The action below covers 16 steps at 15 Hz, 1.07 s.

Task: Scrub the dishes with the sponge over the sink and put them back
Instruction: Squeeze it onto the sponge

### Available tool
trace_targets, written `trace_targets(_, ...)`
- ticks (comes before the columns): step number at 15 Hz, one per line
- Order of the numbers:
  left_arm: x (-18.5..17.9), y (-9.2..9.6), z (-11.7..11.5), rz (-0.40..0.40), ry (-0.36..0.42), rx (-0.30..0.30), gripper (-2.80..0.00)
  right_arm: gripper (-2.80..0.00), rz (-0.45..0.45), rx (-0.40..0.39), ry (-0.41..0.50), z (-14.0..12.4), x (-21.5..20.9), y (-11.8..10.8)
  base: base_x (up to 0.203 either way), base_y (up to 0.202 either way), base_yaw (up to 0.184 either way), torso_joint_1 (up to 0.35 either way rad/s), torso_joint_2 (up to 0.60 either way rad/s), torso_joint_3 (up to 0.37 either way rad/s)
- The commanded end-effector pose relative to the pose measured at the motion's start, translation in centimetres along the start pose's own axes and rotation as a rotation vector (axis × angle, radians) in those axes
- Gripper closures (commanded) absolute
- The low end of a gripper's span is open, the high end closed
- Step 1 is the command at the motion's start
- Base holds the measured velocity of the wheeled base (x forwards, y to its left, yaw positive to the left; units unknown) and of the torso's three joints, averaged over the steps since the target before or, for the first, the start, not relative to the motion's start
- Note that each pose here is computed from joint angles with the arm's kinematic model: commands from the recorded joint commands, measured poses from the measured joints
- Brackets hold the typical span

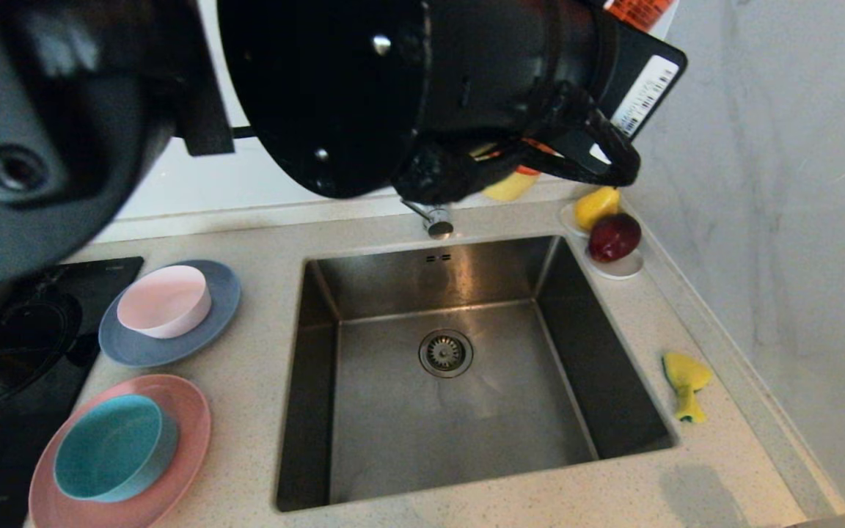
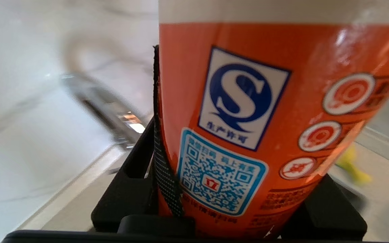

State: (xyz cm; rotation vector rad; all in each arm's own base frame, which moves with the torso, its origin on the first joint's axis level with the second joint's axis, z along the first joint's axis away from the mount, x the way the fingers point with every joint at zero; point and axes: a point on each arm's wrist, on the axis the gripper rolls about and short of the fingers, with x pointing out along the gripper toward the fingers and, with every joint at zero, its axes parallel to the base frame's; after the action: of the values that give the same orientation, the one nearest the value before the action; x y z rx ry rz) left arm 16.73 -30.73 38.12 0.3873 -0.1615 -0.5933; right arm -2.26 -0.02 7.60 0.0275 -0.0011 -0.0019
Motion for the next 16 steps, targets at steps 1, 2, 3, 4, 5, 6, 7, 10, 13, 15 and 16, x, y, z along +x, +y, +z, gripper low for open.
trace_targets(1, 0.9, -2.3, -0.8, -0.031, 0.029, 0.023, 0.00, 0.00, 0.000, 0.000, 0.000, 0.0, 0.0, 0.0, 0.000, 0.000, 0.000, 0.000, 0.00, 0.000)
trace_targets(2, 1.1, -3.2, -1.1, -0.039, 0.043, 0.032, 0.00, 0.00, 0.000, 0.000, 0.000, 0.0, 0.0, 0.0, 0.000, 0.000, 0.000, 0.000, 0.00, 0.000)
trace_targets(3, 1.5, -3.8, -1.4, -0.045, 0.056, 0.040, 0.00, 0.00, 0.000, 0.000, 0.000, 0.0, 0.0, 0.0, 0.000, 0.000, 0.000, 0.000, 0.00, 0.000)
trace_targets(4, 1.7, -4.3, -1.8, -0.055, 0.067, 0.049, 0.00, 0.00, 0.000, 0.000, 0.000, 0.0, 0.0, 0.0, 0.000, 0.000, 0.000, 0.000, 0.00, 0.000)
trace_targets(5, 2.1, -5.0, -2.3, -0.065, 0.082, 0.060, 0.00, 0.00, 0.000, 0.000, 0.000, 0.0, 0.0, 0.0, 0.000, 0.000, 0.000, 0.000, 0.00, 0.000)
trace_targets(6, 2.3, -5.4, -2.5, -0.070, 0.089, 0.065, 0.00, 0.00, 0.000, 0.000, 0.000, 0.0, 0.0, 0.0, 0.000, 0.000, 0.000, 0.000, 0.00, 0.000)
trace_targets(7, 2.6, -5.7, -2.8, -0.074, 0.098, 0.074, 0.00, 0.00, 0.000, 0.000, 0.000, 0.0, 0.0, 0.0, 0.000, 0.000, 0.000, 0.000, 0.00, 0.000)
trace_targets(10, 4.7, -8.7, -5.5, -0.110, 0.166, 0.134, 0.00, 0.00, 0.000, 0.000, 0.000, 0.0, 0.0, 0.0, 0.000, 0.000, 0.000, 0.000, 0.00, 0.000)
trace_targets(13, 6.2, -10.9, -7.9, -0.130, 0.220, 0.191, 0.00, 0.00, 0.000, 0.000, 0.000, 0.0, 0.0, 0.0, 0.000, 0.000, 0.000, 0.000, 0.00, 0.000)
trace_targets(15, 7.1, -12.2, -9.4, -0.142, 0.250, 0.230, 0.00, 0.00, 0.000, 0.000, 0.000, 0.0, 0.0, 0.0, 0.000, 0.000, 0.000, 0.000, 0.00, 0.000)
trace_targets(16, 7.4, -12.6, -9.9, -0.147, 0.258, 0.252, 0.00, 0.00, 0.000, 0.000, 0.000, 0.0, 0.0, 0.0, 0.000, 0.000, 0.000, 0.000, 0.00, 0.000)
